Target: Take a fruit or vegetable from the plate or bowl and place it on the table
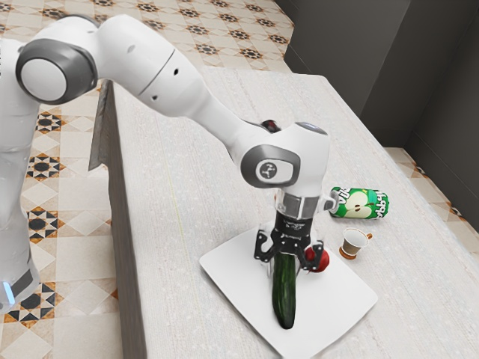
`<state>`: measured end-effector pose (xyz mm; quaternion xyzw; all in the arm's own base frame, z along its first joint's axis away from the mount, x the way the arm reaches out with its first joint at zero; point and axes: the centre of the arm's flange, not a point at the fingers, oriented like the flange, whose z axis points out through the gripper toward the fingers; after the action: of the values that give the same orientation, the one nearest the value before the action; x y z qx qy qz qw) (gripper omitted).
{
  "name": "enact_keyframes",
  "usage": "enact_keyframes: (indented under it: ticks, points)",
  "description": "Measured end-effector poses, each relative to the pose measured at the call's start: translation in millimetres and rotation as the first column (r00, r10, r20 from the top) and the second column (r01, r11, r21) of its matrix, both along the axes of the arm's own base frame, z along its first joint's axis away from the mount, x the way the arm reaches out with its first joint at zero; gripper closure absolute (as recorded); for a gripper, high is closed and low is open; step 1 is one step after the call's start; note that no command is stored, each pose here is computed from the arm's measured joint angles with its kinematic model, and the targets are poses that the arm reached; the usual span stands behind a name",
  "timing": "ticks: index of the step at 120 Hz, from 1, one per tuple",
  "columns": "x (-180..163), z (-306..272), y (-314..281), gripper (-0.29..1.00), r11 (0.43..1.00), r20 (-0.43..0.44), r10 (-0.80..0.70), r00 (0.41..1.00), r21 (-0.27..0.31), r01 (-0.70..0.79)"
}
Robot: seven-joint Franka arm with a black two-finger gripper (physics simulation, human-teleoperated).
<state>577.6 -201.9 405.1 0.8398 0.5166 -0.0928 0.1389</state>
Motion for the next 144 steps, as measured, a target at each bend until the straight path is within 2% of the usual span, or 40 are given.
enact_keyframes:
  ticks: [14, 26, 30, 47, 53, 66, 84, 98, 110, 117, 125, 132, 138, 144]
  points:
    - [0, 15, -1, 0.43, 1.000, 0.030, 0.005, 1.000, -0.003, -0.005]
    - [-1, 31, -1, 0.45, 1.000, 0.061, 0.005, 0.998, 0.005, -0.005]
    - [3, 46, -3, 0.45, 1.000, 0.095, -0.002, 0.996, 0.010, 0.001]
    - [58, 130, -55, 0.44, 0.996, 0.317, -0.089, 0.944, 0.024, 0.086]
    - [76, 133, -66, 0.44, 0.994, 0.351, -0.105, 0.930, 0.028, 0.101]
    - [123, 128, -94, 0.45, 0.992, 0.434, -0.115, 0.894, -0.004, 0.130]
    - [130, 114, -134, 0.45, 0.982, 0.496, -0.147, 0.856, -0.027, 0.185]
    - [126, 115, -144, 0.21, 0.978, 0.513, -0.137, 0.848, -0.069, 0.199]
    - [110, 125, -151, 0.10, 0.974, 0.519, -0.151, 0.841, -0.067, 0.216]
    - [81, 131, -130, 0.07, 0.982, 0.484, -0.143, 0.863, -0.039, 0.185]
    - [33, 153, -71, 0.04, 0.996, 0.443, -0.072, 0.894, -0.018, 0.089]
    - [-7, 207, -13, 0.03, 1.000, 0.429, 0.028, 0.903, -0.013, -0.025]
    - [-41, 254, 35, 0.02, 0.990, 0.414, 0.126, 0.902, 0.004, -0.140]
    - [-65, 274, 59, 0.02, 0.975, 0.368, 0.199, 0.908, 0.024, -0.223]
